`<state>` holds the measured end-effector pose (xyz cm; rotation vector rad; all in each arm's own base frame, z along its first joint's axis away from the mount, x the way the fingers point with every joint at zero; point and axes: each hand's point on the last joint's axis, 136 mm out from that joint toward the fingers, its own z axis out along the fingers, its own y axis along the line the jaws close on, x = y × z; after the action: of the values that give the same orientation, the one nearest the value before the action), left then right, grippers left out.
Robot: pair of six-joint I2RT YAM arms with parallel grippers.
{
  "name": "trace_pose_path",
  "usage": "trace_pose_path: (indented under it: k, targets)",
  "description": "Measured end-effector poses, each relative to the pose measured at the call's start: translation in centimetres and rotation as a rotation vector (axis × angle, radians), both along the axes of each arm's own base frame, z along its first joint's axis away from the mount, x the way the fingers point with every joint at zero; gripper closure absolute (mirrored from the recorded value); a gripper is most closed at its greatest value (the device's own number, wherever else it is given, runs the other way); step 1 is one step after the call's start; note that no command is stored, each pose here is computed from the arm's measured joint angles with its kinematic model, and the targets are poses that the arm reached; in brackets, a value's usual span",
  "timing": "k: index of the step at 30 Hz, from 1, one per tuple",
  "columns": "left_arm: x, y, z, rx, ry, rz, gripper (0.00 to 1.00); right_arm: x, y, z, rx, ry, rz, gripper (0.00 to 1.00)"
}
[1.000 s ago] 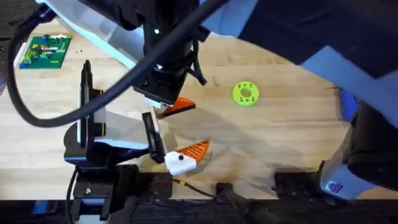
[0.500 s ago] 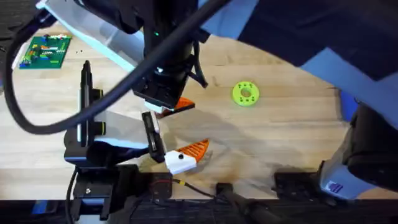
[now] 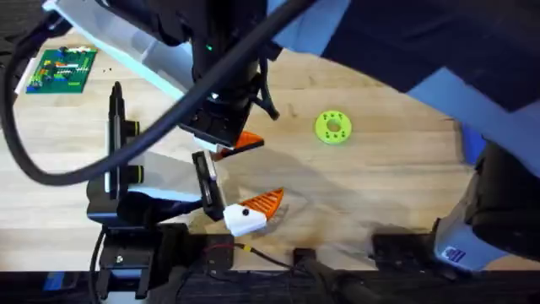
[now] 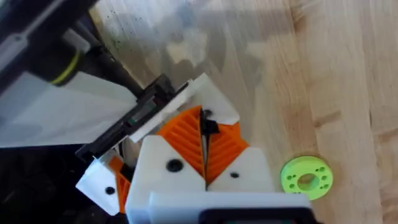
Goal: Pick up the gripper from the table and insert it into the empty holder that is missing its gripper. Then pick up a screw, insert it into the mounting hole, and use the screwdriver to tighten it. Finally, clean up the table by picking up the vegetable and placing it into the bucket.
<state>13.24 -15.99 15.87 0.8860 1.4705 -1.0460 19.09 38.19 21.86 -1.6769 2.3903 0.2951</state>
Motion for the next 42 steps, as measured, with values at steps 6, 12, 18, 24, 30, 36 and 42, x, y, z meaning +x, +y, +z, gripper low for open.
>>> trace_pose_path:
  k: [6,12,18,24,30,36,42]
  targets:
    - [0.00,0.00,0.01,0.000,-0.001,0.000,0.008,0.11,-0.06,-0.01,-0.004,-0.008,-0.002,0.995]
    - [0.00,0.00,0.01,0.000,-0.001,0.000,0.008,0.19,-0.12,-0.03,-0.008,-0.012,-0.004,0.995]
    - [0.00,0.00,0.01,0.000,-0.002,0.000,0.008,0.19,-0.13,-0.03,-0.008,-0.012,-0.004,0.995]
    - [0.00,0.00,0.01,0.000,-0.002,0.000,0.008,0.19,-0.13,-0.03,-0.008,-0.013,-0.004,0.995]
    - [0.01,0.00,0.15,0.002,-0.016,-0.001,0.006,0.28,-0.31,-0.27,-0.027,-0.024,-0.005,0.995]
    - [0.01,0.00,0.14,0.002,-0.015,-0.001,0.007,0.30,-0.25,-0.42,-0.034,-0.031,-0.004,0.995]
    - [0.01,0.00,0.16,0.002,-0.017,-0.001,0.008,0.34,-0.16,-0.41,-0.030,-0.032,-0.003,0.995]
